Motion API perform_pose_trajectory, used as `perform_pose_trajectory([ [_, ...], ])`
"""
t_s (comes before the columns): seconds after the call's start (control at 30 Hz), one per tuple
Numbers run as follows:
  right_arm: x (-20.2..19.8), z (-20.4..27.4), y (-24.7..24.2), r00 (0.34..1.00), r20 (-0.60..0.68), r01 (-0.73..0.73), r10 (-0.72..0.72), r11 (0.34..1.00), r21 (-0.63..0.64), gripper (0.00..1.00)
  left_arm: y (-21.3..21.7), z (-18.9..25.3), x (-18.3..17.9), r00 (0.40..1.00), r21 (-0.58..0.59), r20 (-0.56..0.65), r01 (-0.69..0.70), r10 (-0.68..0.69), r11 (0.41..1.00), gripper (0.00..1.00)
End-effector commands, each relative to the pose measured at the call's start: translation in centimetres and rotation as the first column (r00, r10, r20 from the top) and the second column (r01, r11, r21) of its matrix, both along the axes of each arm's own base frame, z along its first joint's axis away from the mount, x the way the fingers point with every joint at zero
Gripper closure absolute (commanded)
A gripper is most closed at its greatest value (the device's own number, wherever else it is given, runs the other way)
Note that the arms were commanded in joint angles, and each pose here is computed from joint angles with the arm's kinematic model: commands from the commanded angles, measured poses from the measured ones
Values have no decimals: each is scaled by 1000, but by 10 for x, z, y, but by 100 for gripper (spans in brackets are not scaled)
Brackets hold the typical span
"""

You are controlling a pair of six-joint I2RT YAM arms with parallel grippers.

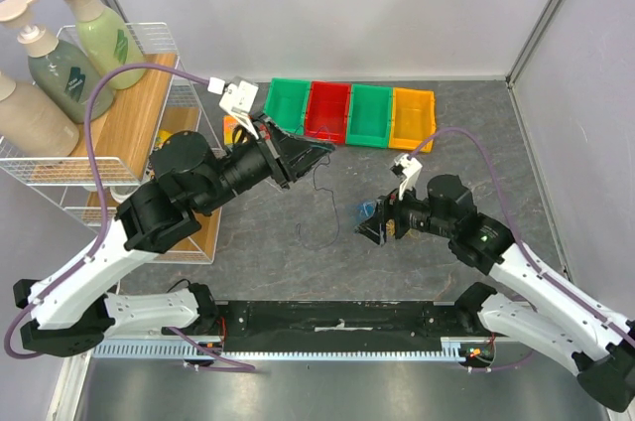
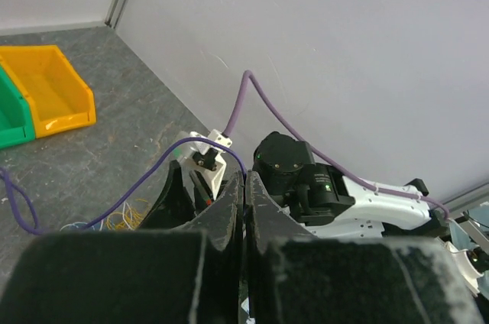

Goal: Untangle the cables

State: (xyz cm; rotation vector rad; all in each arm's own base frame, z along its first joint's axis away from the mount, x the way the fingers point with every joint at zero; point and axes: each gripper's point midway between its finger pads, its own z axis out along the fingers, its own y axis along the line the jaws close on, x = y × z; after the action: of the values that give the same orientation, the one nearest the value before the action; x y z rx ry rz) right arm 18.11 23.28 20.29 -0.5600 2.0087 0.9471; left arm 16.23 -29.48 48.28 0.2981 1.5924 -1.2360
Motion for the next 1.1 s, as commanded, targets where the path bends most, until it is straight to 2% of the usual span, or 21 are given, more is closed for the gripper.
perform_pose_trajectory([
  [0.0, -25, 47, 35, 972, 108, -225, 208, 959, 175, 14, 16, 14, -8, 1000, -79, -16, -8, 7, 997, 98],
  [0.13, -31, 71, 54, 960, 164, -267, 228, 922, 280, 14, 21, 14, -9, 1000, -87, -17, -20, 19, 996, 98],
  [0.43, -26, 65, 85, 969, 115, -244, 218, 915, 323, 18, 25, 22, -11, 1000, -110, -15, -20, 18, 994, 98],
  [0.47, -26, 61, 87, 973, 104, -230, 208, 920, 318, 22, 24, 22, -11, 1000, -108, -15, -17, 15, 994, 98],
  [0.57, -30, 48, 92, 979, 66, -206, 195, 926, 315, 47, 26, 29, -10, 1000, -117, -2, -26, 26, 993, 98],
  [0.7, -36, 35, 91, 983, 34, -182, 181, 924, 335, 76, 30, 32, -9, 999, -113, 14, -42, 44, 993, 98],
  [0.83, -38, 36, 83, 987, 39, -163, 159, 933, 320, 100, 30, 18, -5, 998, -76, 0, -63, 63, 995, 98],
  [0.93, -38, 32, 77, 988, 42, -156, 150, 951, 266, 100, 25, -9, -2, 997, -10, -35, -65, 65, 998, 98],
  [1.07, -39, 22, 76, 985, 29, -171, 168, 967, 191, 100, 22, -68, 2, 991, 137, -106, -67, 82, 988, 98],
])
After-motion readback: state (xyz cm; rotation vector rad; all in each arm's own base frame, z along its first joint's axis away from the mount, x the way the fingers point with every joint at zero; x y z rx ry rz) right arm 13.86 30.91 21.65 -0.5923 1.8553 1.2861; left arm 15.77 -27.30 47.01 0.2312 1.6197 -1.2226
